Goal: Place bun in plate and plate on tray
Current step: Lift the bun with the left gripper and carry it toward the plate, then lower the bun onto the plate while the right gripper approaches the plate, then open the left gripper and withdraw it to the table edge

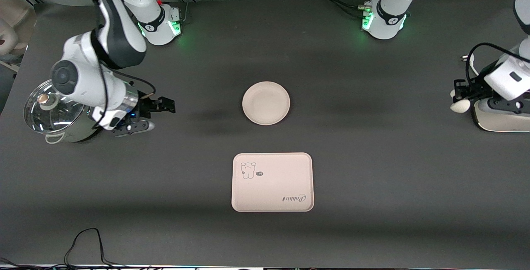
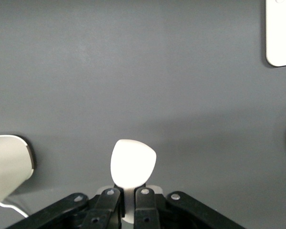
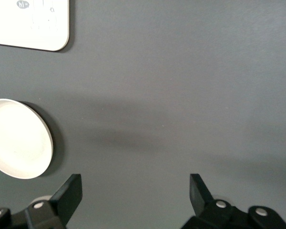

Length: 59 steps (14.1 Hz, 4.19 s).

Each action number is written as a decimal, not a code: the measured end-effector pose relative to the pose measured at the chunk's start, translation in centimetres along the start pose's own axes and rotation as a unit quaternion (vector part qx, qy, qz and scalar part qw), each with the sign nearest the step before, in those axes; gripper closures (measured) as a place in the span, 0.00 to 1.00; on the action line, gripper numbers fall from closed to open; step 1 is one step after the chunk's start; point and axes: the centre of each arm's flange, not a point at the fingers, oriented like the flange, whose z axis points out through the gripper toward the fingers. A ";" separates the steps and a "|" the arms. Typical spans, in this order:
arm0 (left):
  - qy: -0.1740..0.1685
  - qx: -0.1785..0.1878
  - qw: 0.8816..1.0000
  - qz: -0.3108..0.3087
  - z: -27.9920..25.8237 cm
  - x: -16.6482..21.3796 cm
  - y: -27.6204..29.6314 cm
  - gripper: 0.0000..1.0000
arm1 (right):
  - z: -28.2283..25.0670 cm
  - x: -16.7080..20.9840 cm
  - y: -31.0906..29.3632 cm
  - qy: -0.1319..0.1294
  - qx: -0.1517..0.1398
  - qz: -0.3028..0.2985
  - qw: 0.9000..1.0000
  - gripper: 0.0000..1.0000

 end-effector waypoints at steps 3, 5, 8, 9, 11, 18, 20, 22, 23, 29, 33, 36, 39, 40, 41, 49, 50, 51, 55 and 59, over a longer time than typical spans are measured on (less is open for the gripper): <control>-0.012 0.004 0.999 -0.031 1.9 0.9 9.5 0.91 | 1.2 -1.0 -2.0 0.002 -0.002 0.014 1.000 0.00; -0.013 0.006 0.998 -0.065 4.4 1.2 18.1 0.90 | 1.3 -1.1 -3.6 0.015 -0.002 0.017 1.000 0.00; -0.011 -0.008 0.992 -0.127 9.2 0.1 30.1 0.90 | 2.9 -1.6 -4.6 0.033 -0.003 0.012 0.999 0.00; -0.016 -0.014 0.990 -0.140 10.9 -0.6 33.3 0.90 | 3.7 -2.0 -5.2 0.034 -0.004 0.011 0.999 0.00; -0.029 -0.019 0.987 -0.156 14.9 -1.9 38.6 0.90 | 4.9 -2.7 -6.6 0.032 -0.005 0.015 0.999 0.00; -0.026 0.003 0.979 -0.204 30.2 -5.9 48.5 0.89 | 6.2 -2.4 -7.9 0.044 -0.003 0.029 0.999 0.00; -0.018 0.007 0.977 -0.211 32.5 -6.1 48.9 0.85 | 7.3 -1.9 -7.7 0.049 -0.003 0.032 0.998 0.00; -0.014 0.010 0.976 -0.215 33.7 -6.2 49.3 0.82 | 8.5 -1.6 -7.6 0.047 -0.001 0.037 0.998 0.00; -0.014 0.012 0.977 -0.214 34.1 -6.4 49.5 0.81 | 8.9 -1.6 -7.7 0.045 0.004 0.042 0.998 0.00; -0.009 0.005 0.976 -0.220 33.8 -6.2 50.4 0.33 | 10.8 -2.2 -10.7 0.042 0.018 0.043 0.998 0.00; 0.004 0.014 0.974 -0.228 31.8 -4.4 49.7 0.00 | 10.8 -2.2 -10.9 0.043 0.018 0.043 0.998 0.00; 0.010 0.022 0.974 -0.226 31.8 -4.3 49.6 0.00 | 10.8 -2.2 -10.9 0.043 0.018 0.043 0.998 0.00; 0.008 0.027 0.972 -0.235 32.1 -5.2 50.4 0.00 | 10.8 -2.2 -10.9 0.044 0.018 0.043 0.998 0.00; 0.008 0.031 0.971 -0.238 31.9 -5.2 50.4 0.00 | 10.7 -2.1 -10.9 0.045 0.019 0.043 0.998 0.00; 0.008 0.039 0.969 -0.242 31.4 -4.7 49.9 0.00 | 10.7 -2.1 -11.0 0.046 0.019 0.043 0.998 0.00; 0.036 0.084 0.975 -0.203 13.9 9.0 28.0 0.00 | 14.0 -3.3 -15.8 0.059 0.030 0.000 0.998 0.00; 0.041 0.089 0.977 -0.189 11.5 9.9 23.6 0.00 | 14.8 -3.4 -16.2 0.062 0.032 -0.003 0.998 0.00; 0.046 0.092 0.979 -0.177 9.2 10.4 19.4 0.00 | 15.8 -3.4 -16.6 0.064 0.034 -0.006 0.997 0.00; 0.051 0.085 0.982 -0.162 2.7 9.6 7.0 0.00 | 19.1 -4.7 -19.3 0.061 0.036 -0.010 0.997 0.00; 0.028 0.073 0.982 -0.173 0.1 7.6 2.2 0.00 | 21.5 -5.9 -21.4 0.070 0.040 -0.017 0.997 0.00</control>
